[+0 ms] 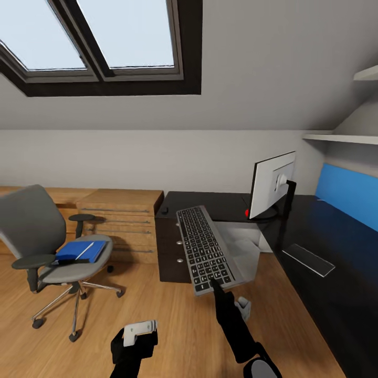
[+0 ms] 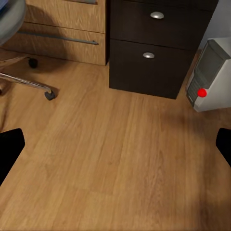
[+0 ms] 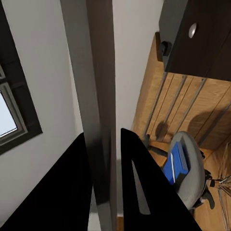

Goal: In the bedroom, organize the workspace by keeping the computer under the desk, ensuring the monitor is on the desk, placing the keyboard on the desk next to the monitor, placing the mouse on the desk next to the keyboard, moving the folder from the swivel chair onto the desk next to the mouse, stacking the notebook on top of the folder with the pen on top of the notebook, and positioning the swivel chair next to the desk.

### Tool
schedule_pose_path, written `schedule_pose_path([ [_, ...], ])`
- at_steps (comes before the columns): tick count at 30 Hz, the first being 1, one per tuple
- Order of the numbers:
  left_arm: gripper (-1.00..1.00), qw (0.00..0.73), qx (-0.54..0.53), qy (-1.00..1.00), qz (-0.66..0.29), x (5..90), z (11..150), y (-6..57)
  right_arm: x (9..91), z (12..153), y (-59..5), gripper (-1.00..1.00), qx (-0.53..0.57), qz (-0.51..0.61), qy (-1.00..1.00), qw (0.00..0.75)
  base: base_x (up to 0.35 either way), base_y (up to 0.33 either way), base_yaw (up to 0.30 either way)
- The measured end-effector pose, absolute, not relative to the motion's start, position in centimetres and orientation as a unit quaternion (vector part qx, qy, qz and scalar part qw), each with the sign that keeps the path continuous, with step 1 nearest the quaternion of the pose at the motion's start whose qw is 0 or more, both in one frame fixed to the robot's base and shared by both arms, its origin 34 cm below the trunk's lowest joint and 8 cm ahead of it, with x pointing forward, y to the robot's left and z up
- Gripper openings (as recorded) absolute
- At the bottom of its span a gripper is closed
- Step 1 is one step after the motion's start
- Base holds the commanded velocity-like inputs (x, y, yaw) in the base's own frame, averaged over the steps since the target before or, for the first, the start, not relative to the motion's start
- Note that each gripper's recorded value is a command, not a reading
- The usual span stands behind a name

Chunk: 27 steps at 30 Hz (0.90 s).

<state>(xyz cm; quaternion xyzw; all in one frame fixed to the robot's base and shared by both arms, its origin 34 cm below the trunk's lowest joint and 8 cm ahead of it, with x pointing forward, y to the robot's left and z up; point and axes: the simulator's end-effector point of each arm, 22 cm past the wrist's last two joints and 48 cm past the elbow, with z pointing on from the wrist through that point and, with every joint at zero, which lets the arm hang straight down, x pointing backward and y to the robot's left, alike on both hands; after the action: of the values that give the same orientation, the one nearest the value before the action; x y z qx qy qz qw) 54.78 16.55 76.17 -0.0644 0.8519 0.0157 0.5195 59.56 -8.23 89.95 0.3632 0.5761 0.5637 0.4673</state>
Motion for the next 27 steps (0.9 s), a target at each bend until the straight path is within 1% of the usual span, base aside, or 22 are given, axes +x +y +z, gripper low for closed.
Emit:
schedule_pose_path([
  [20,1.0,0.52,-0.065,0.852,0.016,54.81,76.21,16.63,59.69,89.97,-8.63,-1.0,0.377,0.569,0.567,0.461,0.001,0.002,0.0],
  [22,1.0,0.52,-0.065,0.852,0.016,54.81,76.23,16.64,59.71,89.96,-8.68,-1.0,0.377,0.569,0.567,0.461,0.103,0.09,0.0],
  [27,1.0,0.524,-0.065,0.849,0.014,54.91,76.7,16.53,59.69,89.87,-8.7,-1.0,0.377,0.568,0.568,0.461,0.258,0.177,0.0],
])
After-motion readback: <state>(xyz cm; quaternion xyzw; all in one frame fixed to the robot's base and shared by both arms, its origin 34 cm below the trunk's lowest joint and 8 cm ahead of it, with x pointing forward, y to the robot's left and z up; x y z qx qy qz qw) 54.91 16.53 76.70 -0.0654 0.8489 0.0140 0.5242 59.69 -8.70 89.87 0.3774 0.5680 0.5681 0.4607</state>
